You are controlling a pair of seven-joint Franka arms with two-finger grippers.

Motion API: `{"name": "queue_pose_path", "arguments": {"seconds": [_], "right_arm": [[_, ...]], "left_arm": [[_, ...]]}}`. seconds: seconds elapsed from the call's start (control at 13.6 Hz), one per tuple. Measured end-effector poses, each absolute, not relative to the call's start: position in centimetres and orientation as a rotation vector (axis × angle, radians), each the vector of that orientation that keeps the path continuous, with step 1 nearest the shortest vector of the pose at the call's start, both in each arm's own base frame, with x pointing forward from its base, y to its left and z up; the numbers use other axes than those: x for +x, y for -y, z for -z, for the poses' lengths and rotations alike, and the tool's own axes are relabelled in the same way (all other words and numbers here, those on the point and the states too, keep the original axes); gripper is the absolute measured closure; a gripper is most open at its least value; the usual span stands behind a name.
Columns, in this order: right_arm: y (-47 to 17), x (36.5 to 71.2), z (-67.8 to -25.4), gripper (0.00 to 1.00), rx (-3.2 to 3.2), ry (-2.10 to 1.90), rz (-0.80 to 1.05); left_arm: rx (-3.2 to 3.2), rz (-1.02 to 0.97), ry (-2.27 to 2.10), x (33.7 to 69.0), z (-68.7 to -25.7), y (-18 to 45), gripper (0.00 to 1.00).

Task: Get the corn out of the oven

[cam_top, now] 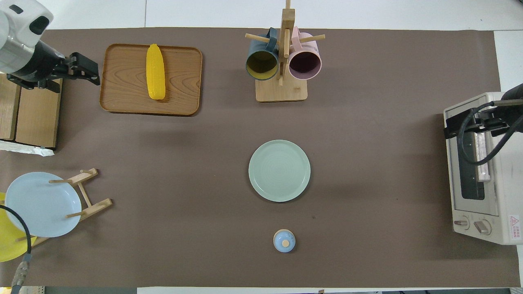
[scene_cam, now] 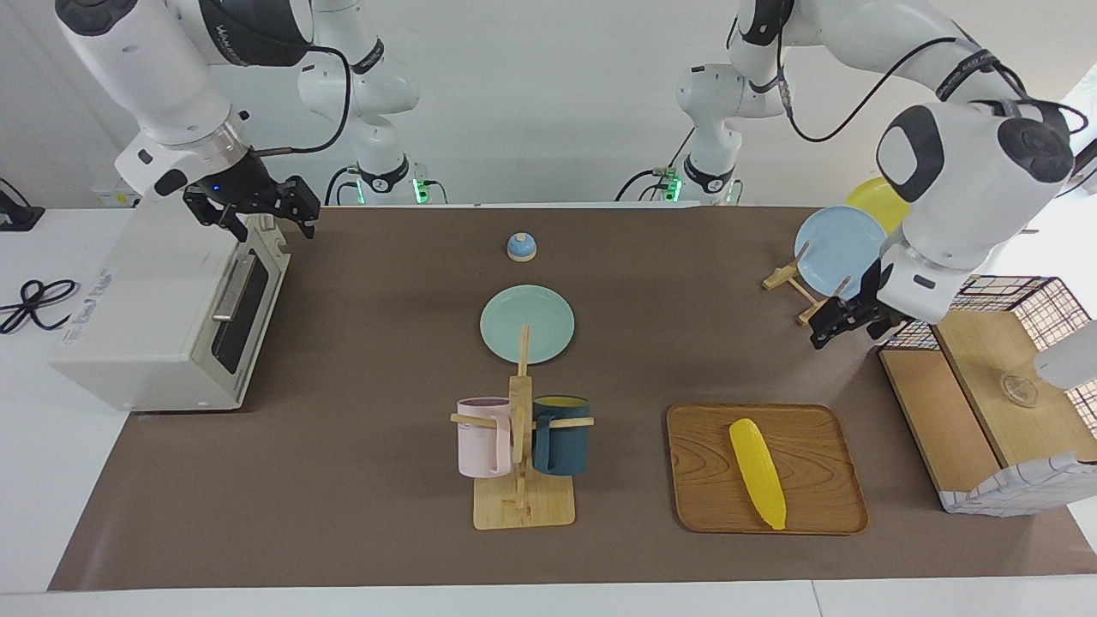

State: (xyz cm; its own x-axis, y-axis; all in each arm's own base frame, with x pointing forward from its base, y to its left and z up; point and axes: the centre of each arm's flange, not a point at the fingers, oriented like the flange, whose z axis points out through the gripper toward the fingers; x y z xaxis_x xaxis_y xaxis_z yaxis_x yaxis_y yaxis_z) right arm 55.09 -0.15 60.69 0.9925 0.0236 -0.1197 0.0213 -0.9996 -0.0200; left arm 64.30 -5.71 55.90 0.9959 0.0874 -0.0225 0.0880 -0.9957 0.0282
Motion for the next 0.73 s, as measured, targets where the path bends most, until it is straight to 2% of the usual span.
{"name": "queue_pose_path", "arguments": {"seconds": [0.37, 0.59, 0.73], "right_arm": [[0.2, 55.1, -60.7, 0.0, -3.117, 0.035, -0.186], [0.4, 55.1, -60.8, 0.0, -3.121, 0.03, -0.182], [0.4, 55.1, -60.8, 0.0, -3.124, 0.029, -0.182]], "left_arm": [[3.108, 0.101, -0.128, 58.1, -60.4, 5.0, 0.0], [3.1, 0.147, -0.125, 53.6, -60.5, 4.4, 0.0], [3.098, 0.178, -0.121, 52.0, -59.7, 4.3, 0.0]]}}
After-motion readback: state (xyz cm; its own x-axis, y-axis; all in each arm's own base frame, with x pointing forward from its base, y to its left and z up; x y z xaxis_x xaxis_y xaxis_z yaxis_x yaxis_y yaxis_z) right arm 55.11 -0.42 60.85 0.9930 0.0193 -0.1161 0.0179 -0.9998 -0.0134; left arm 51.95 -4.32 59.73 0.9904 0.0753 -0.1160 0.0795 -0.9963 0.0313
